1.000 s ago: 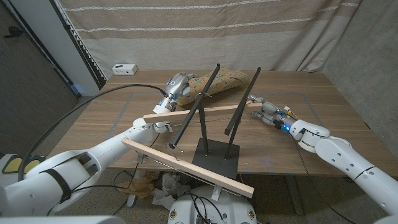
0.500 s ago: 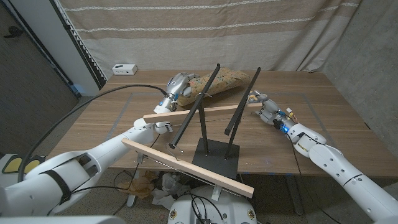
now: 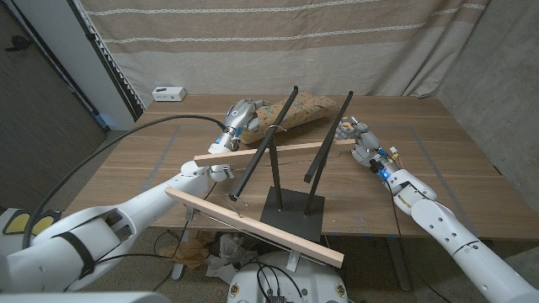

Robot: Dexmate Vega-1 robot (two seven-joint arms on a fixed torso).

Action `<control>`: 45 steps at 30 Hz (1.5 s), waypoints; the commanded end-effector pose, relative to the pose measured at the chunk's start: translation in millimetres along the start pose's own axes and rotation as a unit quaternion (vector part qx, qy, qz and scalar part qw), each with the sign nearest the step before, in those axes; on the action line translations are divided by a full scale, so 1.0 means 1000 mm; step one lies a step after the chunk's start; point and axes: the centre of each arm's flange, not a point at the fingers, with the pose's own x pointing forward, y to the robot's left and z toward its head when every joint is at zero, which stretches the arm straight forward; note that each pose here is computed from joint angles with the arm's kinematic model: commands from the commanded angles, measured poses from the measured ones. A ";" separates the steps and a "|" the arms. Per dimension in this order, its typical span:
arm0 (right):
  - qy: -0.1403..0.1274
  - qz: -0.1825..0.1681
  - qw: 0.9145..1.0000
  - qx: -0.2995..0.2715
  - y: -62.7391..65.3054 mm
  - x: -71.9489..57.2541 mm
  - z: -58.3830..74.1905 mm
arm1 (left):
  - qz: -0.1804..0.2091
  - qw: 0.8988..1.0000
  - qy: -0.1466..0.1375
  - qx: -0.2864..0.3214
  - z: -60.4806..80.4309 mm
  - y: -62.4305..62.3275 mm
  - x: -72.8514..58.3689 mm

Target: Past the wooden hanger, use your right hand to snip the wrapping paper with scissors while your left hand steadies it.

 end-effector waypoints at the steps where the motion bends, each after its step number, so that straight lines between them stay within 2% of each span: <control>1: -0.026 -0.002 1.000 0.017 0.002 0.002 -0.005 | 0.003 1.000 0.000 0.002 0.000 0.002 -0.002; 12: -0.027 -0.003 1.000 0.014 0.001 0.001 -0.007 | 0.003 1.000 0.001 0.001 0.000 0.002 -0.003; 28: -0.028 0.014 0.999 0.015 0.000 0.007 -0.005 | 0.001 1.000 0.003 0.001 0.001 -0.001 -0.003; 45: -0.041 0.018 0.999 0.014 -0.002 0.007 -0.003 | -0.002 1.000 0.003 -0.001 0.002 -0.003 -0.002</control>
